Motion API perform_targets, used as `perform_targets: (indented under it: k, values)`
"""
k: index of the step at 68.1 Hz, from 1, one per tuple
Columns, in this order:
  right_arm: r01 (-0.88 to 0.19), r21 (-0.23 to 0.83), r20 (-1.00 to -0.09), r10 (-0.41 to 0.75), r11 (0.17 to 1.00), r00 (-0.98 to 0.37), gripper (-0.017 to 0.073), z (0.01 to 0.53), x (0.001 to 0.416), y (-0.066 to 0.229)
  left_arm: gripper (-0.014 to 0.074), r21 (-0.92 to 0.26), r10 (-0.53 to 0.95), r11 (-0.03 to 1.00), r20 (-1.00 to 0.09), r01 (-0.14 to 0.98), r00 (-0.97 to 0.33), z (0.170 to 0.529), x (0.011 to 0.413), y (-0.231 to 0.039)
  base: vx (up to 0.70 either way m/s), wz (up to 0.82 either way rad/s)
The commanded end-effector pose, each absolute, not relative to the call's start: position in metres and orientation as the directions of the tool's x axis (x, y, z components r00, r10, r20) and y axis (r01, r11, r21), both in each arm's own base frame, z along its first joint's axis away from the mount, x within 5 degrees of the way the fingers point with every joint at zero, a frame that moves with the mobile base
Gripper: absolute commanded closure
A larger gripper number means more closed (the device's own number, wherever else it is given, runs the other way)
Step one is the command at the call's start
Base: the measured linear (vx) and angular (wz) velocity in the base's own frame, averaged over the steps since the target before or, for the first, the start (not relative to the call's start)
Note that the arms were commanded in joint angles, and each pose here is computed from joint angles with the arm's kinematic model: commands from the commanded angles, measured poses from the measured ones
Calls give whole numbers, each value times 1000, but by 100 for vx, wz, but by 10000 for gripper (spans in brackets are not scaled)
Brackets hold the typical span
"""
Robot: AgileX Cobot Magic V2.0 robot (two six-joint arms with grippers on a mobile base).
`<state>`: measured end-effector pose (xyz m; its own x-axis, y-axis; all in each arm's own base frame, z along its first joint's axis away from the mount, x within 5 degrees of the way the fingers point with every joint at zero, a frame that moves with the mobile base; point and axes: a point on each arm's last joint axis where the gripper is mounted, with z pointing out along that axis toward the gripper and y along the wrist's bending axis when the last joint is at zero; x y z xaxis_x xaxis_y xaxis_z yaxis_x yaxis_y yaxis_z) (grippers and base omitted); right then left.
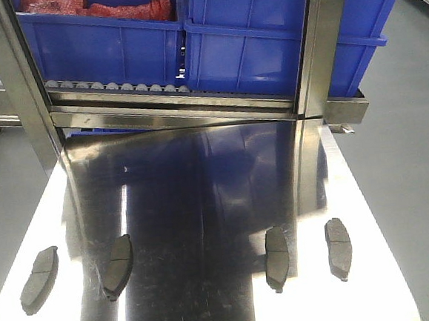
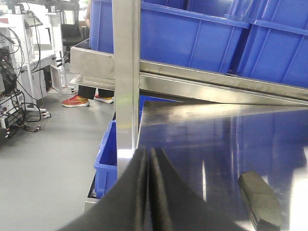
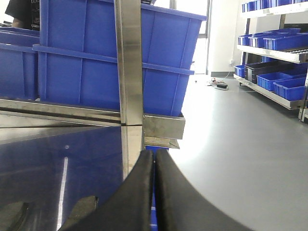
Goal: Move and align brake pads A on conveyor
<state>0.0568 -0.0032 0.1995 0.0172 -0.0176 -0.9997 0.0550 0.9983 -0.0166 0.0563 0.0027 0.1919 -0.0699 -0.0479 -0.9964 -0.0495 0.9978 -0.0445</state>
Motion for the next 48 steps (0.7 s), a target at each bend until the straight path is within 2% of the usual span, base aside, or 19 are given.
perform_targets:
  k: [1, 41, 48]
  values:
    - [59, -25, -995, -30, 998, 91, 571, 203, 56, -3, 600, -60, -59, 997, -998, -40, 7, 194, 56, 2, 0, 0]
    - [59, -25, -995, -30, 998, 91, 571, 203, 56, -3, 600, -36, -36, 998, -999, -42, 14, 195, 56, 2, 0, 0]
    - [59, -25, -995, -30, 998, 91, 571, 203, 56, -3, 600, -71, -70, 997, -997, -39, 35, 197, 56, 2, 0, 0]
